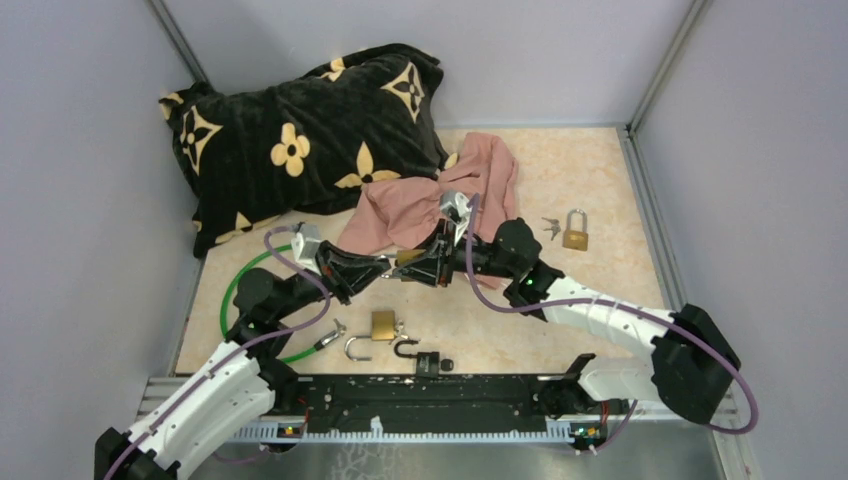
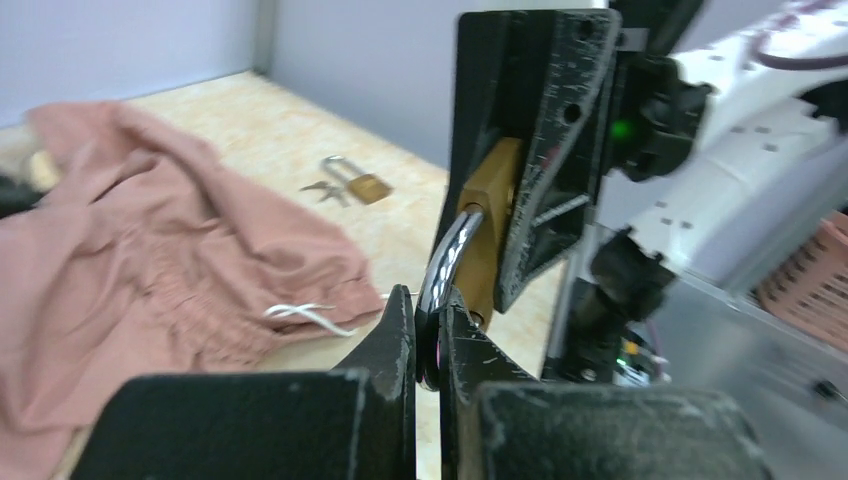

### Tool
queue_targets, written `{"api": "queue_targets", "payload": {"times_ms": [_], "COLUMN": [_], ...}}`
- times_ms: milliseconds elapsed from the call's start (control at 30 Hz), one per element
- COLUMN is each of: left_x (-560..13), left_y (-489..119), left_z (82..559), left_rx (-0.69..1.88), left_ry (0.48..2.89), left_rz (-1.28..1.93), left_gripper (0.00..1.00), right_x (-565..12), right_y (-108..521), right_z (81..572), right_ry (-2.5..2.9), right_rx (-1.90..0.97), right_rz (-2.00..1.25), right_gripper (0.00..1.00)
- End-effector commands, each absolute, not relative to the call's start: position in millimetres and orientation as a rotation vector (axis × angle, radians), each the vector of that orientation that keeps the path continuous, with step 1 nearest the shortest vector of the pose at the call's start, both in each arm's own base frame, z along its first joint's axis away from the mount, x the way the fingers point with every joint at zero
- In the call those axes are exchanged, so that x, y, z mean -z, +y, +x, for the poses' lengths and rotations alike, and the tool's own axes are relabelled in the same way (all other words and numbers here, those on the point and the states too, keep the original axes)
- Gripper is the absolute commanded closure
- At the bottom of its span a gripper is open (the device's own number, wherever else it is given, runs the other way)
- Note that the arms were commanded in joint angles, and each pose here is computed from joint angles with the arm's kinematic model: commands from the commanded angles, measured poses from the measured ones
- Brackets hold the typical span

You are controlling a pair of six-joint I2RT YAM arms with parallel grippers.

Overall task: Lock with the key
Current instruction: Lock the lock.

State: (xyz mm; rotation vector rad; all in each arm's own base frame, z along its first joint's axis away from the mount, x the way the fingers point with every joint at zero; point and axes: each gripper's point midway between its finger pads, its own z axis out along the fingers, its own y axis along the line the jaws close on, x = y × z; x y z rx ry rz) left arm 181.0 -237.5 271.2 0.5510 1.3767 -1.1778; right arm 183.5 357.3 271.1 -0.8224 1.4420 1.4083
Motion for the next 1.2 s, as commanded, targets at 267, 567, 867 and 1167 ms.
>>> {"api": "queue_targets", "payload": {"times_ms": [267,567,867,1167], "left_x": [-302,-294,-296,-267], "left_y": [-243,-245,-244,-239], "left_z": [76,79,91,95], "left_rx": [1.460,1.462,1.403,1.491], "left_ry": [1.065,1.095,1.126,1.360], "left_rz": [1.022,1.028,0.983,0.905], "left_gripper": [0.92,0.80,1.00,1.00], "right_x": [-325,-328,-315,-273], "right_y": [347,352,349,303], "right_z": [172,168,162,138], "right_ry": [1.243,1.238,1.299,1.418], "right_rx": [-1.387,-1.387,-1.379,-1.248], "right_rz": [-0.851,-0.873,-0.936,-1.182], "right_gripper": [1.00,1.00,0.95,0.02]}}
